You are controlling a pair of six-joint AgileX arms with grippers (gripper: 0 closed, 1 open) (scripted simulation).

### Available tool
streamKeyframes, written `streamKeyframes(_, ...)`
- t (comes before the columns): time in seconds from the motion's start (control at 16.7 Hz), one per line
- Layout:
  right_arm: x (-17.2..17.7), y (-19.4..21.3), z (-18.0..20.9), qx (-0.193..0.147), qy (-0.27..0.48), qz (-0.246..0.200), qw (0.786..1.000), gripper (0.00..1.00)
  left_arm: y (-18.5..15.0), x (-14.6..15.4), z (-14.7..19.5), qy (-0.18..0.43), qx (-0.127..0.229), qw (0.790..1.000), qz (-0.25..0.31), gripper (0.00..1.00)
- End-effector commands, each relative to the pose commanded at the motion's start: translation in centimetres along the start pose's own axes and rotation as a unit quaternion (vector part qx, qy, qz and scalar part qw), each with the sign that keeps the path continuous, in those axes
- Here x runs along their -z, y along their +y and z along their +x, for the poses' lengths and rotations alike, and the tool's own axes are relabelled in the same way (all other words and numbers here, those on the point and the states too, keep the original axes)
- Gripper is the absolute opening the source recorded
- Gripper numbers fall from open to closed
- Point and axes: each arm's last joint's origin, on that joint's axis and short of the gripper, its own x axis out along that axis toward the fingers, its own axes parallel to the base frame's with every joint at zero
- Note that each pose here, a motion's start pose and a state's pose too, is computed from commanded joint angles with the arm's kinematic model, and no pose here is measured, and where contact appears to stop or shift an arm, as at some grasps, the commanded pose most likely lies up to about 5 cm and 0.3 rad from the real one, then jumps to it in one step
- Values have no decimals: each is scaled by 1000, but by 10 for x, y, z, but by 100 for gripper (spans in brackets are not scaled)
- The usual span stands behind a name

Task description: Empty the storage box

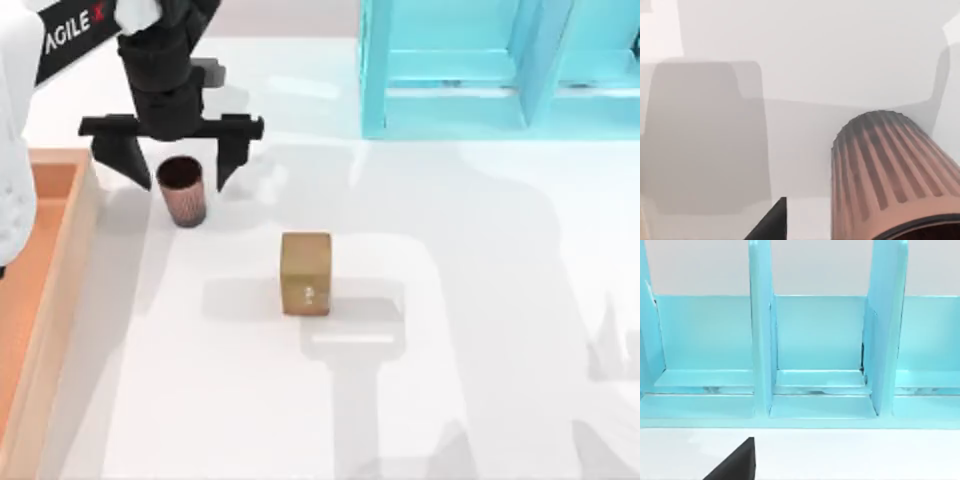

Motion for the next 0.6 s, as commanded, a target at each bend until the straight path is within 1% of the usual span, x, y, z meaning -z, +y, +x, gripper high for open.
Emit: streamKeyframes(0.6,0,0,0,0,0,0,1000,100,0,-1,-2,0,-1,1000,-1,100)
